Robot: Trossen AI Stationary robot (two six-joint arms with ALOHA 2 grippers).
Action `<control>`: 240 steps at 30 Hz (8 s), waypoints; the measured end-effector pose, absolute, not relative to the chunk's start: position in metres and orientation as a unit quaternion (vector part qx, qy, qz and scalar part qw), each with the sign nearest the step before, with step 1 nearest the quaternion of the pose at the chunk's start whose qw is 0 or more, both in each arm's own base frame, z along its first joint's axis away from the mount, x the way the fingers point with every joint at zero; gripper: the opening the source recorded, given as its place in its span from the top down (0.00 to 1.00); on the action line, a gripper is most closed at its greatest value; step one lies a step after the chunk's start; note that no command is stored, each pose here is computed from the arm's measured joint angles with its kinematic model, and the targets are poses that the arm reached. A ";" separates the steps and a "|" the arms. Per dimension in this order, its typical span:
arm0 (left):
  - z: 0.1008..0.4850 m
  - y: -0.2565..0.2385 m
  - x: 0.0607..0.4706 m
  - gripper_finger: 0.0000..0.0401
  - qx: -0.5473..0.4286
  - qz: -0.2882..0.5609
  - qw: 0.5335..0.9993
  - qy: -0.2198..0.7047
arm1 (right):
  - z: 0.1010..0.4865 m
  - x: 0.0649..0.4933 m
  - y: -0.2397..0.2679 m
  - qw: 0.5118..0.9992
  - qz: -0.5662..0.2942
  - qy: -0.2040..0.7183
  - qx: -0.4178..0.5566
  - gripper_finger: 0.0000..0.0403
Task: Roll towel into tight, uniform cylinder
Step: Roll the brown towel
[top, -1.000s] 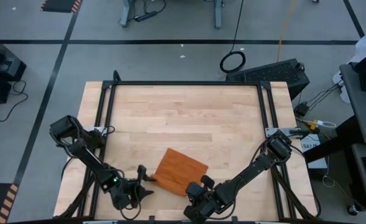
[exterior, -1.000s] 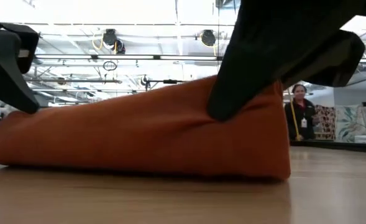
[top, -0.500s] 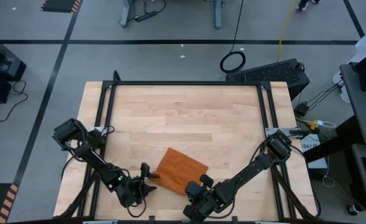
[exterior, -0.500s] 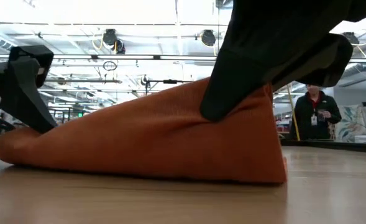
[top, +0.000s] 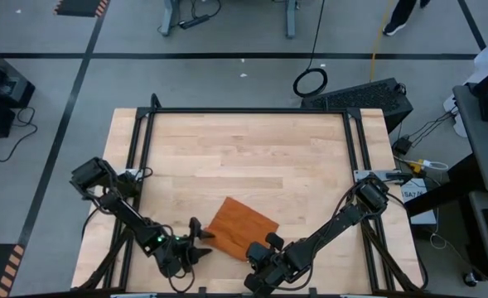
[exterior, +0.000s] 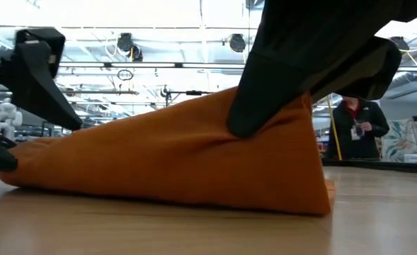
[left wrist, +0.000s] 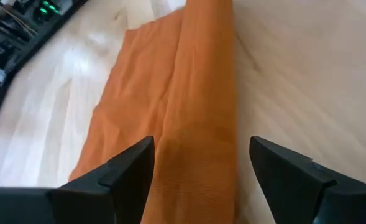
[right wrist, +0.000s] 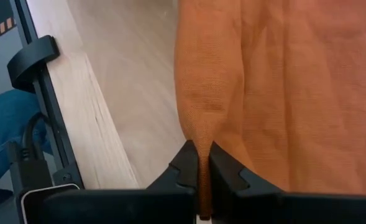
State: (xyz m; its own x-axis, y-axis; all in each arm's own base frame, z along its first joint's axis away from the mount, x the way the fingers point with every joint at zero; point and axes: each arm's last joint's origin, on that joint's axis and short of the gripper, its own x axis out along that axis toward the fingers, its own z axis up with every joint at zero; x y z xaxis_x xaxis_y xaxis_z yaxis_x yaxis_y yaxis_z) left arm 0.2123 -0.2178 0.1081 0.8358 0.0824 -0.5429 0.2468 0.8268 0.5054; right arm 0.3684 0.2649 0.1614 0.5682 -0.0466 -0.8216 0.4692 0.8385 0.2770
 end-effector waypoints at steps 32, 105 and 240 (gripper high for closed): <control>0.116 -0.158 0.259 0.94 -0.002 -0.220 0.874 0.434 | 0.165 0.330 0.309 0.916 -0.129 0.371 0.083 0.54; 0.177 -0.143 0.255 0.40 -0.041 -0.197 0.920 0.336 | 0.077 0.327 0.309 0.897 -0.303 0.281 0.156 0.97; 0.101 -0.188 0.205 0.28 0.236 -0.069 0.920 0.304 | 0.051 0.314 0.316 0.918 -0.308 0.191 0.162 0.92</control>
State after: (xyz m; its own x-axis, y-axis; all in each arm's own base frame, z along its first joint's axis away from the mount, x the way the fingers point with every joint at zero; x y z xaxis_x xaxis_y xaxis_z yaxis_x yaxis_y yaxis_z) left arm 0.2048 -0.1876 0.1007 0.8053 0.0166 -0.5926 0.2704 0.8793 0.3920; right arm 0.3143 0.3162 0.0510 0.7374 -0.5036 -0.4500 0.6274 0.7575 0.1805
